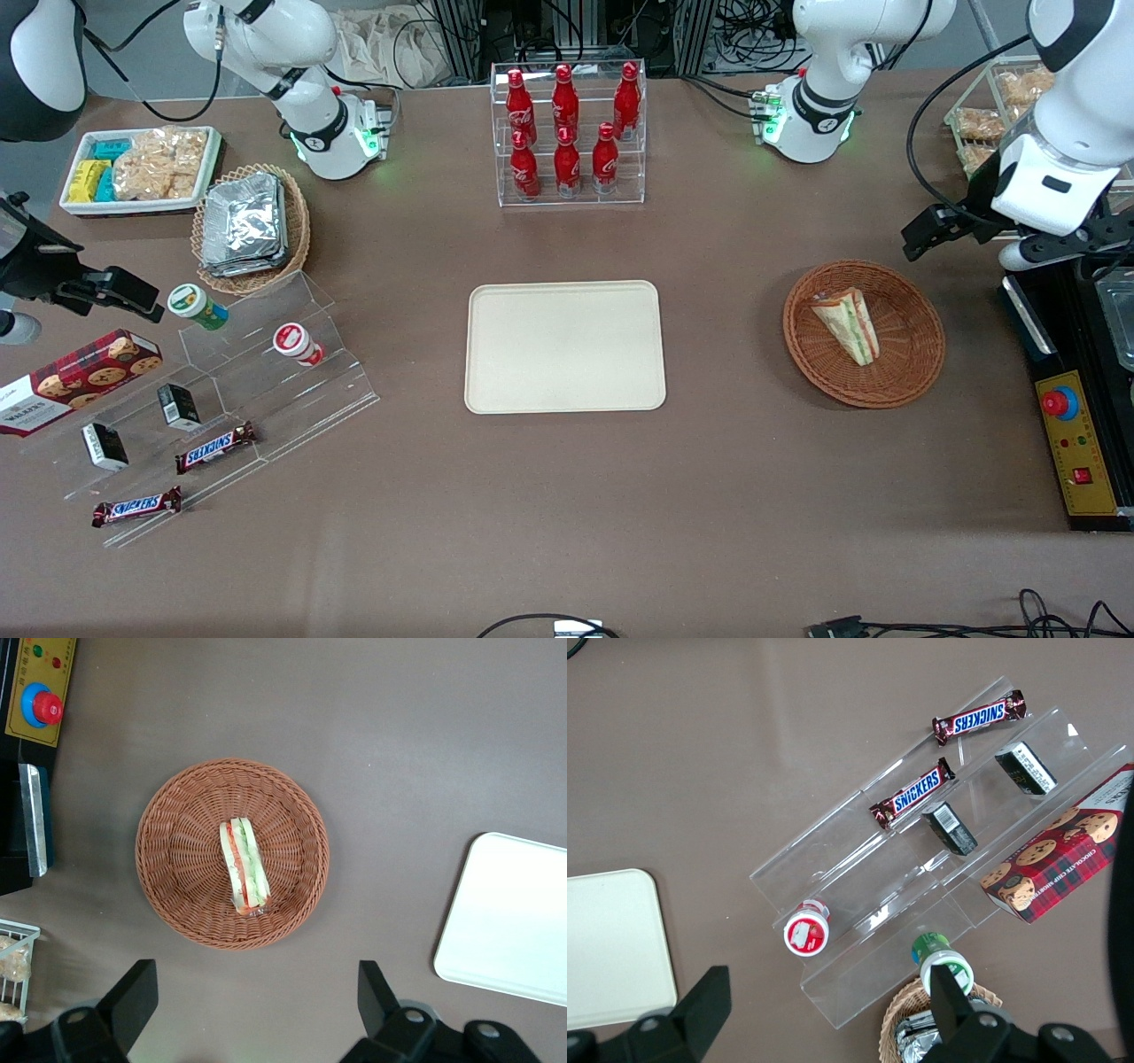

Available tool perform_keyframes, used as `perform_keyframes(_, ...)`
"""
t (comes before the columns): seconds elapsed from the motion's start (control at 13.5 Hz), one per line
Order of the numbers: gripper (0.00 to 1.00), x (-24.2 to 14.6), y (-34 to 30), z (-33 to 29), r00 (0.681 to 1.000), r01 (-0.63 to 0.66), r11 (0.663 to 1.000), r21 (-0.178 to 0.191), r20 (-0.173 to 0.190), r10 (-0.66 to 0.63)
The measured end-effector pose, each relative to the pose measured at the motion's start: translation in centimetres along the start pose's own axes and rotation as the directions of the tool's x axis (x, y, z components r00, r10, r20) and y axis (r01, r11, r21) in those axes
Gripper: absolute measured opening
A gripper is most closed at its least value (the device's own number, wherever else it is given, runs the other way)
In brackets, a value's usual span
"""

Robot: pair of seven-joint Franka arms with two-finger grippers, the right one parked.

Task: Place sandwich from basket to tray
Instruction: 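Lower the open left gripper over the wrapped sandwich in the wicker basket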

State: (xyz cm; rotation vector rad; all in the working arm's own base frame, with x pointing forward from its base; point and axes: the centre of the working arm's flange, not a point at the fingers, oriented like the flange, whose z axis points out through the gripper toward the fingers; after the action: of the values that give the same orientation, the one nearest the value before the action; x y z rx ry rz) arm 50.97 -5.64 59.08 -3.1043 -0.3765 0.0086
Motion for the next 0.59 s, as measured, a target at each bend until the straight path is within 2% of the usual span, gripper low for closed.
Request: perform_keyframes(0.59,1.00,-0.43,0.36,0.22,1.000,-0.011,1.000,0.021,0.021,0.011)
